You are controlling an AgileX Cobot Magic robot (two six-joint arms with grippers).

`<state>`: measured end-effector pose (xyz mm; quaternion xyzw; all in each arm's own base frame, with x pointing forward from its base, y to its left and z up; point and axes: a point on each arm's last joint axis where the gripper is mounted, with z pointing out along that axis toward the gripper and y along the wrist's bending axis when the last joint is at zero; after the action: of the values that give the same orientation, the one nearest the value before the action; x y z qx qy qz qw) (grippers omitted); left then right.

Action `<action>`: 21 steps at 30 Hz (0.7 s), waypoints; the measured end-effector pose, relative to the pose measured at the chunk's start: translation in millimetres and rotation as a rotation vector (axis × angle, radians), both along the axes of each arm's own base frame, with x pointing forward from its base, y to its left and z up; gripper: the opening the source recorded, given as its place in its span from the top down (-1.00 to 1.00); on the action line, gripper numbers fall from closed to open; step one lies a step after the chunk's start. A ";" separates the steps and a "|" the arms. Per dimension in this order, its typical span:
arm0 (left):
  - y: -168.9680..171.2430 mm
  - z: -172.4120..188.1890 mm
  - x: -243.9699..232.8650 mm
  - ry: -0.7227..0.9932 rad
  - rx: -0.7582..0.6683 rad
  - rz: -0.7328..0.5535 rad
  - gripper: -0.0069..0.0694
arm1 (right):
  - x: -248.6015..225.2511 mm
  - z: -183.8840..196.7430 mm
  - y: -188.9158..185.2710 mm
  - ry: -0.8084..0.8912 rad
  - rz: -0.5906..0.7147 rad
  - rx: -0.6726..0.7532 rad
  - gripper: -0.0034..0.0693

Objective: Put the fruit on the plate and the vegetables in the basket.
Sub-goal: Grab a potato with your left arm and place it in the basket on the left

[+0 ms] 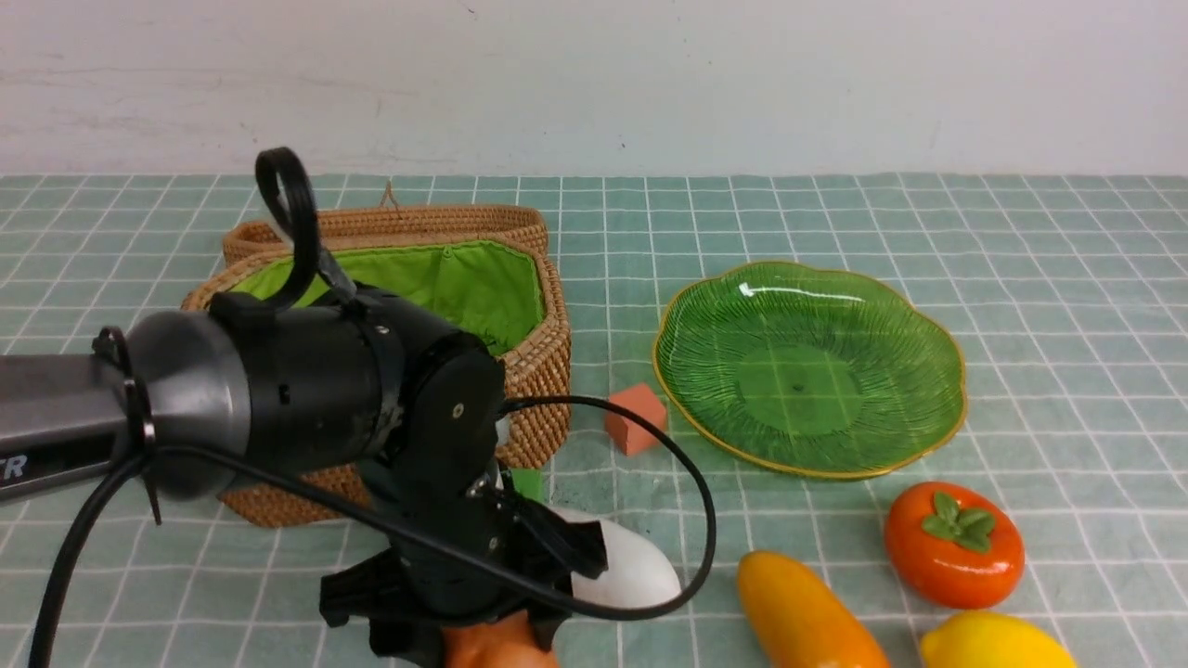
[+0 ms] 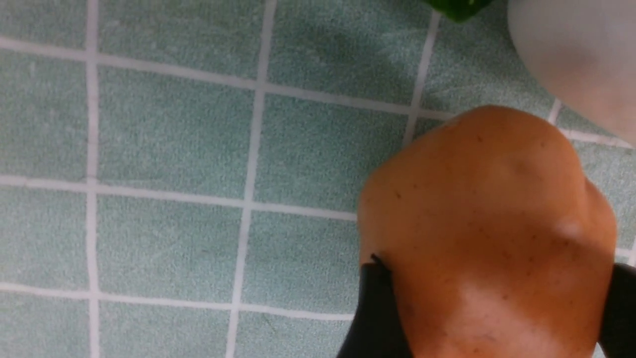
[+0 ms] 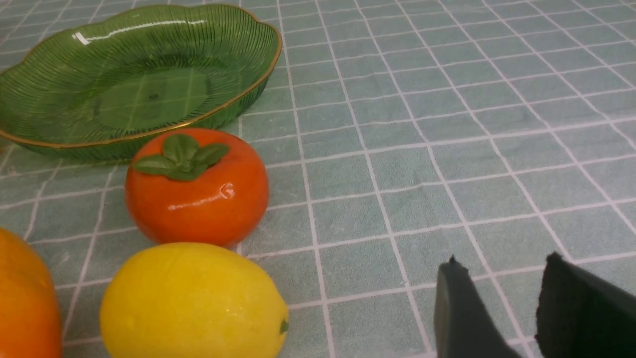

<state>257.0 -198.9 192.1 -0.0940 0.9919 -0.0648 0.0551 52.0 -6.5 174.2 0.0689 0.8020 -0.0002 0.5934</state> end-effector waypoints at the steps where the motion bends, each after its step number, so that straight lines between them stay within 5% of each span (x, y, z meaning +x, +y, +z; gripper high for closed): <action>1: 0.0 0.0 0.0 0.000 0.001 -0.006 -0.52 | 0.0 0.0 0.0 0.000 0.000 0.000 0.25; 21: 11.0 12.2 -9.2 -0.010 0.048 -0.061 -0.52 | 0.0 0.0 0.0 0.000 0.000 0.000 0.25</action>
<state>247.7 -188.0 204.3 -0.0621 0.9953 -0.0432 0.0604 52.0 -6.5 174.2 0.0689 0.8020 -0.0002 0.5934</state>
